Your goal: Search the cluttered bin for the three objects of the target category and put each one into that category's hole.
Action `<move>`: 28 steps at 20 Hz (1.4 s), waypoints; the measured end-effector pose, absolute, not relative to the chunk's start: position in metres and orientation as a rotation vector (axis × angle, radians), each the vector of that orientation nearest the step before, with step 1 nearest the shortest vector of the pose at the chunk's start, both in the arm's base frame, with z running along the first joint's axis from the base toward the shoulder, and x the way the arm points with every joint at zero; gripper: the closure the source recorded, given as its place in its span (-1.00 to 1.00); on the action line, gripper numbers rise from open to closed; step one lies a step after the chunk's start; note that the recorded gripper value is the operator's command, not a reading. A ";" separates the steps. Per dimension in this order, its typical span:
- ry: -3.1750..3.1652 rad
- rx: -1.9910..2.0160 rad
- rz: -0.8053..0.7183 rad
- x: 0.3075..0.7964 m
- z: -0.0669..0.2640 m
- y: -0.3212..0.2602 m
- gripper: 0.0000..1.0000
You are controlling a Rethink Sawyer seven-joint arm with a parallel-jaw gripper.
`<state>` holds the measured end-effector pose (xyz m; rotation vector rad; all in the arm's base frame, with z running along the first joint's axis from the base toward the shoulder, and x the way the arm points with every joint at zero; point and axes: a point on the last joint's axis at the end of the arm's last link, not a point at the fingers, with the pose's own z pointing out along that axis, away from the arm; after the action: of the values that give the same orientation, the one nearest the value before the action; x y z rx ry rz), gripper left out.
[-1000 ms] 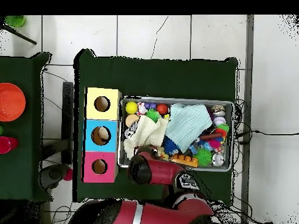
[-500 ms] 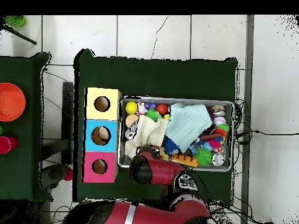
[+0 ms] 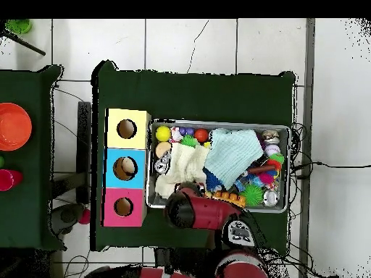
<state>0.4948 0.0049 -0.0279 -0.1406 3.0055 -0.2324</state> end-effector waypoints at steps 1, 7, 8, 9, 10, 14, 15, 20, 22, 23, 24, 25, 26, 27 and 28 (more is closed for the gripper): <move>3.009 -0.147 -0.239 0.495 -0.023 0.001 1.00; 3.027 -0.155 -0.292 0.501 0.020 -0.047 1.00; 3.028 -0.155 -0.298 0.501 0.023 -0.052 1.00; 3.028 -0.157 -0.306 0.501 0.027 -0.058 1.00; 3.026 -0.164 -0.323 0.501 0.034 -0.069 1.00; 3.014 -0.193 -0.363 0.503 0.048 -0.089 1.00; 3.012 -0.198 -0.368 0.503 0.050 -0.092 1.00; 3.002 -0.239 -0.406 0.504 0.066 -0.105 1.00; 3.001 -0.251 -0.413 0.504 0.070 -0.107 1.00; 2.998 -0.265 -0.418 0.505 0.074 -0.110 1.00; 2.997 -0.268 -0.418 0.505 0.075 -0.111 1.00; 2.992 -0.269 -0.417 0.507 0.078 -0.114 1.00; 2.990 -0.269 -0.417 0.507 0.078 -0.115 1.00; 2.988 -0.268 -0.416 0.507 0.079 -0.116 1.00; 2.978 -0.262 -0.414 0.509 0.082 -0.124 1.00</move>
<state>0.5091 -0.1237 0.0816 -0.2622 2.9781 -0.4135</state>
